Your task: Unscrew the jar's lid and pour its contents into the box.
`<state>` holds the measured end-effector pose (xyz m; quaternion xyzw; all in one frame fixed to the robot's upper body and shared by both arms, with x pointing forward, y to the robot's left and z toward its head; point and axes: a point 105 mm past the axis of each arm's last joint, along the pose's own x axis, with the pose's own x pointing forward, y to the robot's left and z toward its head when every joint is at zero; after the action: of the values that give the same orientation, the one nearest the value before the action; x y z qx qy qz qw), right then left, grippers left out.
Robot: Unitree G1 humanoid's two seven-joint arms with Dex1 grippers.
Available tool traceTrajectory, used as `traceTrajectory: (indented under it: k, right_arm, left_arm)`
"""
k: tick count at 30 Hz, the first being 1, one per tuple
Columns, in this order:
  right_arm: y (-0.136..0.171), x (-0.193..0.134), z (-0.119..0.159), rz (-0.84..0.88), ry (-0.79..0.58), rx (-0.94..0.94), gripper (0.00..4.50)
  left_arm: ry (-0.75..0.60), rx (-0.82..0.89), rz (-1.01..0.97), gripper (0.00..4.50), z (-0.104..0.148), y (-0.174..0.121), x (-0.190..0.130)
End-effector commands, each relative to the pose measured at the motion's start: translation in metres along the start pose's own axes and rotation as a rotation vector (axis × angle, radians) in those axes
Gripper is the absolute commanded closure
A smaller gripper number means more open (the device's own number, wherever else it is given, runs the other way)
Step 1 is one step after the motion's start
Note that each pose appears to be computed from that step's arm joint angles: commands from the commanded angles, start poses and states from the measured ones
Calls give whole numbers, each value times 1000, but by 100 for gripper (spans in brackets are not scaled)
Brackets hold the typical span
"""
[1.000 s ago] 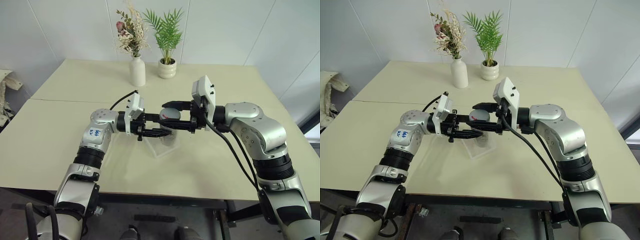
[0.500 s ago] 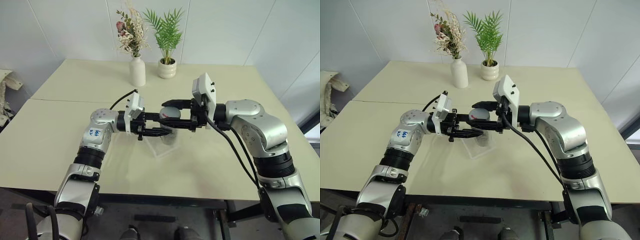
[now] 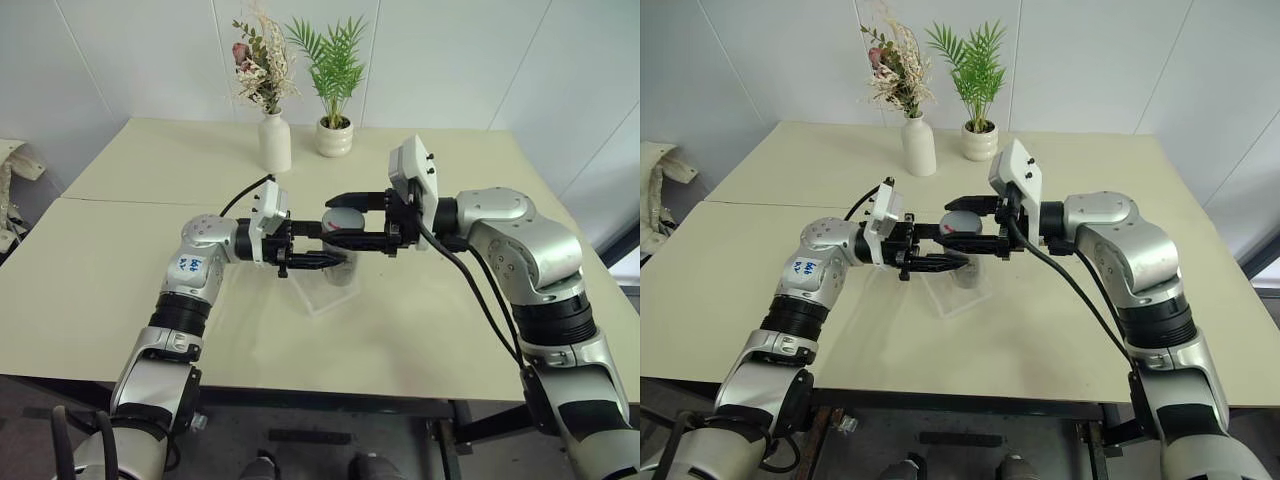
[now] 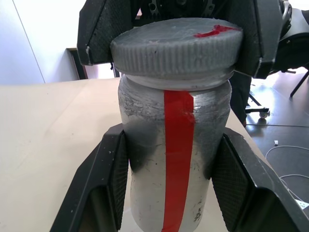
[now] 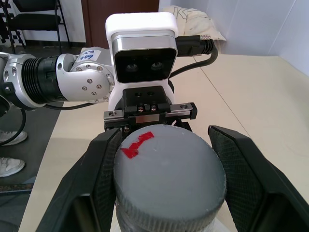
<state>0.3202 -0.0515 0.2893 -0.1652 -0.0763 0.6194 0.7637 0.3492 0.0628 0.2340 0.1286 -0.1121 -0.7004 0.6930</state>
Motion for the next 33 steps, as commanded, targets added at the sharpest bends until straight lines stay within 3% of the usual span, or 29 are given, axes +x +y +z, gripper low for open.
traceTrajectory:
  k: [1, 18, 33]
  right_arm:
    - [-16, -23, 42, -106, -81, -155, 197]
    - [-8, -19, 51, -42, -162, -146, 197]
    - [-2, -14, 36, 16, -70, -219, 197]
  left_arm:
    - [36, -21, -37, 243, -12, -9, -2]
    - [36, -47, -89, 243, -15, -14, 2]
    - [63, -89, -148, 243, -19, -9, 8]
